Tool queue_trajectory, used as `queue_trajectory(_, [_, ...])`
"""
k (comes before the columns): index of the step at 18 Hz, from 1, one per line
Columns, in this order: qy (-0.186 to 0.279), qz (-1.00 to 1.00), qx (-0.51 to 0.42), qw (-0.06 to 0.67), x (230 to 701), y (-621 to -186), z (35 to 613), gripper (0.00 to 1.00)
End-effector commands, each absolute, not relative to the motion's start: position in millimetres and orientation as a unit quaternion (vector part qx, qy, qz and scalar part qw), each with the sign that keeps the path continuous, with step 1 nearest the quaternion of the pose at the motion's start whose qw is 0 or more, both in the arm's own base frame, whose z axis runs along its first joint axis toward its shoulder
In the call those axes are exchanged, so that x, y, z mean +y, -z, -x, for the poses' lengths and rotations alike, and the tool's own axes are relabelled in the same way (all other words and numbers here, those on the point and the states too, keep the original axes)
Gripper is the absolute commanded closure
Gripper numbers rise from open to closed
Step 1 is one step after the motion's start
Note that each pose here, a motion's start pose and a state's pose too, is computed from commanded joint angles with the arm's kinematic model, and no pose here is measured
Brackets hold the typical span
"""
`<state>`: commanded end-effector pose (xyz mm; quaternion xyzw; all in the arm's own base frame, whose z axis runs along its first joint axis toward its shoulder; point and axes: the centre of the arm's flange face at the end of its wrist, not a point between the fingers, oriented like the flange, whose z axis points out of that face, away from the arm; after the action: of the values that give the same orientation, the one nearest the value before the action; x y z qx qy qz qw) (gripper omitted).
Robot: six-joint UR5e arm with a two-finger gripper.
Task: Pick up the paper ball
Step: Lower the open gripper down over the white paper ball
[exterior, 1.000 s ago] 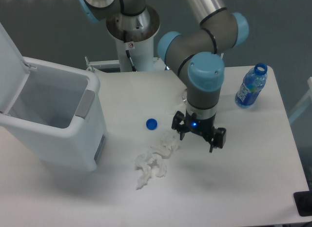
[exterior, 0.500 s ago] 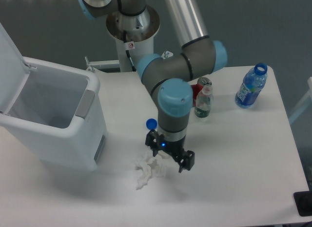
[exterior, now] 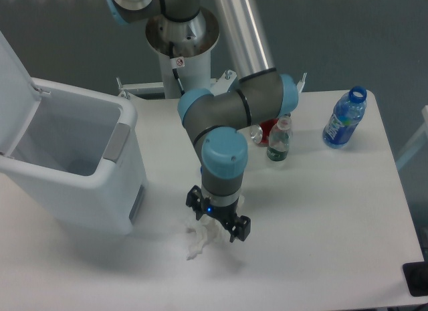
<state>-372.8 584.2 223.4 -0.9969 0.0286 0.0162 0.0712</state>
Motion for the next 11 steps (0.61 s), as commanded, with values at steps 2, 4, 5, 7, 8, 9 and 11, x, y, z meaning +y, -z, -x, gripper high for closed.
queue_trajectory(2, [-0.015, 0.997, 0.011, 0.073, 593.9, -221.1, 369.0, 0.0])
queue_trajectory(4, [-0.013, 0.997, 0.003, 0.073, 601.6, -216.9, 363.2, 0.0])
queue_trajectory(5, [-0.011, 0.997, 0.004, 0.071, 602.3, -213.8, 362.4, 0.0])
queue_trajectory(7, [-0.016, 0.998, 0.008, 0.06, 601.7, -208.4, 360.5, 0.0])
queue_trajectory(8, [-0.023, 0.998, 0.012, 0.049, 602.7, -202.6, 357.8, 0.01])
queue_trajectory(9, [-0.029, 0.999, 0.016, 0.04, 606.1, -198.9, 352.6, 0.02])
queue_trajectory(11, [-0.031, 0.999, 0.021, 0.035, 608.0, -196.1, 348.2, 0.04])
